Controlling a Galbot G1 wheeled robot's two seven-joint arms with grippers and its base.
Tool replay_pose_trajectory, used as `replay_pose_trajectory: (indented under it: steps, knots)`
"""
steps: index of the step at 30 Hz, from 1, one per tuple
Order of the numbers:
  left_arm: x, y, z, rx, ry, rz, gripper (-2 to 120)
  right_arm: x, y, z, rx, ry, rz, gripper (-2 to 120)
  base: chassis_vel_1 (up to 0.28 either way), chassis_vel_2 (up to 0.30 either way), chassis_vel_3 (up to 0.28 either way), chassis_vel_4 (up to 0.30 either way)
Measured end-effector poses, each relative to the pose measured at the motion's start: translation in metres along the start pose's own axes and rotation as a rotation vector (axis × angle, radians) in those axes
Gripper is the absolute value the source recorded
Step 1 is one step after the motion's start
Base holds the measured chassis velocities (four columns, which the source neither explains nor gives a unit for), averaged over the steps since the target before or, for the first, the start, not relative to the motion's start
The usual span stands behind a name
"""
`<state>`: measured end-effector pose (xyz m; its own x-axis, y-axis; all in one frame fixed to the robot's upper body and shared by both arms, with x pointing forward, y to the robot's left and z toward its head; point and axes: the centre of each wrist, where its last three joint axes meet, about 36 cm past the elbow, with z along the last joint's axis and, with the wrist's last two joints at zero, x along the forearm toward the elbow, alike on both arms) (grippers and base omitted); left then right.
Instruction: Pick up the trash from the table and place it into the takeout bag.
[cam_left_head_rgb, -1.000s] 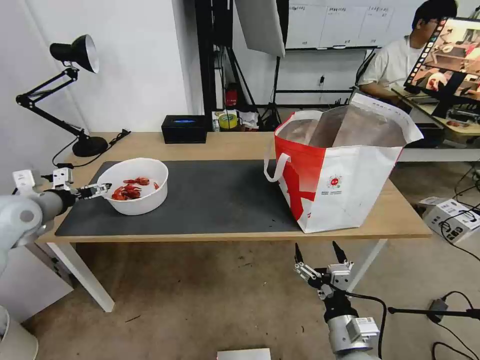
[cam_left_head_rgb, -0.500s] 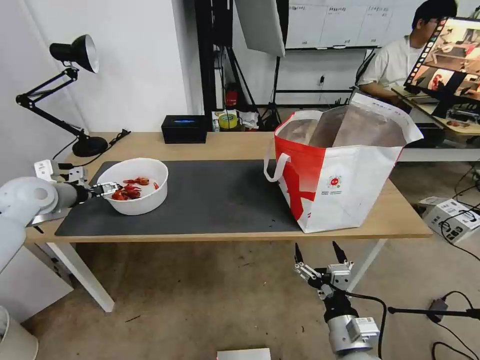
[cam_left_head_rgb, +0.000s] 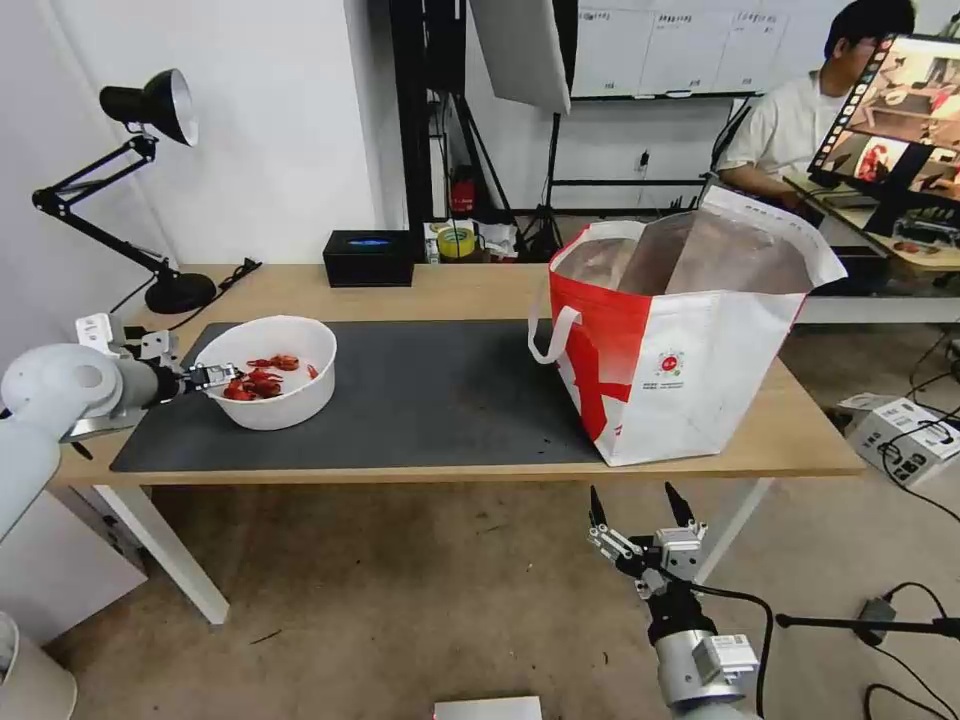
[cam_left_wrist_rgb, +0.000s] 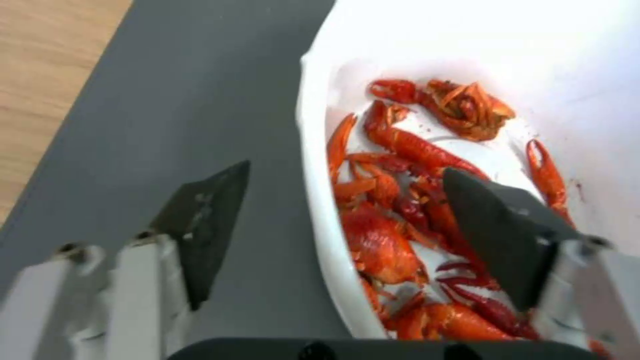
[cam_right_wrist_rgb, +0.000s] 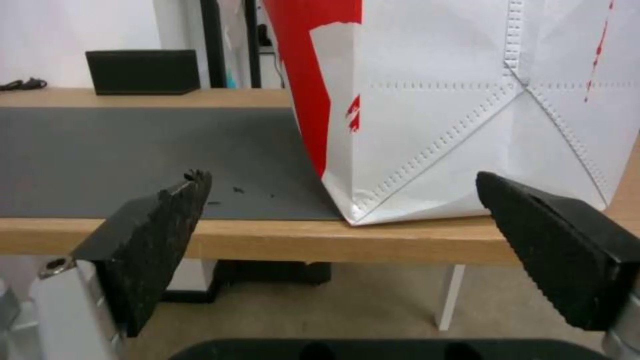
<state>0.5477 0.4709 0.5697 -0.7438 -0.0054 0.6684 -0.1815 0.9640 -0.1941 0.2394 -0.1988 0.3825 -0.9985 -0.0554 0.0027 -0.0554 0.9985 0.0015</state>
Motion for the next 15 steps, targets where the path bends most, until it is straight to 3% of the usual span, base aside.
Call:
replay_pose_trajectory:
  steps: [5,9,12,15]
  knots:
    - [-0.0008,0.0003,0.0006,-0.003,0.001,-0.006,58,0.0,0.0,0.0,0.0,0.0,0.0,100,0.0,0.0,0.0,0.0]
    - [-0.0023,0.0007,0.0044,-0.008,0.009,-0.012,38,0.0,0.0,0.0,0.0,0.0,0.0,100,0.0,0.0,0.0,0.0]
    - [-0.0022,0.0006,0.0046,-0.009,0.009,-0.012,33,0.0,0.0,0.0,0.0,0.0,0.0,100,0.0,0.0,0.0,0.0]
    - [-0.0017,0.002,0.004,-0.005,0.009,-0.012,18,0.0,0.0,0.0,0.0,0.0,0.0,100,0.0,0.0,0.0,0.0]
